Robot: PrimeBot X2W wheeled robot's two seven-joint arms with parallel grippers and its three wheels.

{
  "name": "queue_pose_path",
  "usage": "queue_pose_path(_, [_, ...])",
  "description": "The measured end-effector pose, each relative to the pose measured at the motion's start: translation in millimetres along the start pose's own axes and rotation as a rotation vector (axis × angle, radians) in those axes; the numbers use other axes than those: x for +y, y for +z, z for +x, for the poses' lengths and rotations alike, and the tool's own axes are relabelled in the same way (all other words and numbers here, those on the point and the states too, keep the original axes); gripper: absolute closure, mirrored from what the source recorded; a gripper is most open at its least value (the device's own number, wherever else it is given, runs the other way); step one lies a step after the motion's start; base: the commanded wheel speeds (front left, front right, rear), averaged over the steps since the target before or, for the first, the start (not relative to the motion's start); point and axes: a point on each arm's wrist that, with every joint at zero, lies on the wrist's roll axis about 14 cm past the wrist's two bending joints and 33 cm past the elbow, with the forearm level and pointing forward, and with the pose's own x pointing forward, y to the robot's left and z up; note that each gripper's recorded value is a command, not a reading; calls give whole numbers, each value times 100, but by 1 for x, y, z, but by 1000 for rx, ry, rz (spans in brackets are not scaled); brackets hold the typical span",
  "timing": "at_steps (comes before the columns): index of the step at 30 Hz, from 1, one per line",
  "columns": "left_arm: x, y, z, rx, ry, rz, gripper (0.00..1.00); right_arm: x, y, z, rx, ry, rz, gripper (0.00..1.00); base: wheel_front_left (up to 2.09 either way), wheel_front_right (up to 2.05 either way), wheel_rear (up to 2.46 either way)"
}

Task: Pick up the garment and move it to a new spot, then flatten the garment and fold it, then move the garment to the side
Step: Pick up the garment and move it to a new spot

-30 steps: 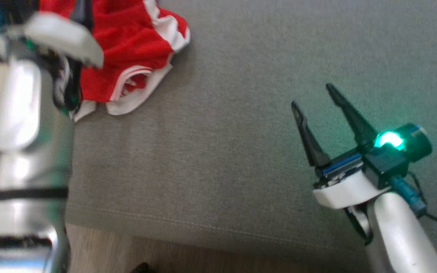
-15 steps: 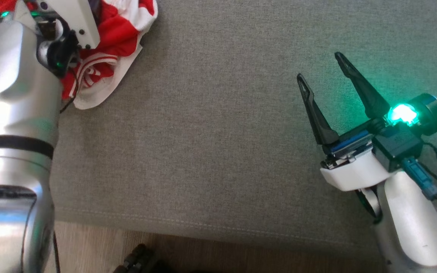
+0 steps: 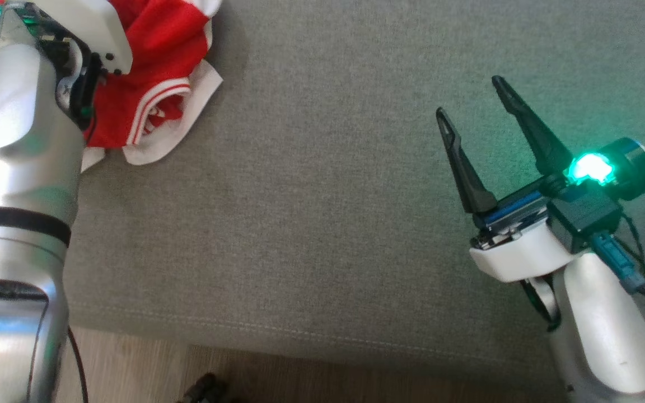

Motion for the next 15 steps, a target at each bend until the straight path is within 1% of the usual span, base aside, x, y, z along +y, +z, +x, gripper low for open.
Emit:
queue_pose_path(4, [4, 49, -17, -180, 7, 20, 100, 9, 21, -4, -31, 5, 3, 0, 0, 0, 0])
queue_pose_path(5, [4, 49, -17, -180, 7, 20, 100, 9, 21, -4, -31, 5, 3, 0, 0, 0, 0])
queue_pose_path(8, [0, 86, -34, -292, -7, 43, 100, 15, 39, -12, -53, 0, 9, 0, 0, 0, 0])
queue_pose_path(12, [-15, 136, -61, -439, -55, 60, 100, 20, 64, -25, -89, -14, -6, 0, 0, 0, 0])
queue_pose_path(15, [-37, 173, -81, -555, -119, 63, 100, 17, 86, -36, -128, -42, -22, 0, 0, 0, 0])
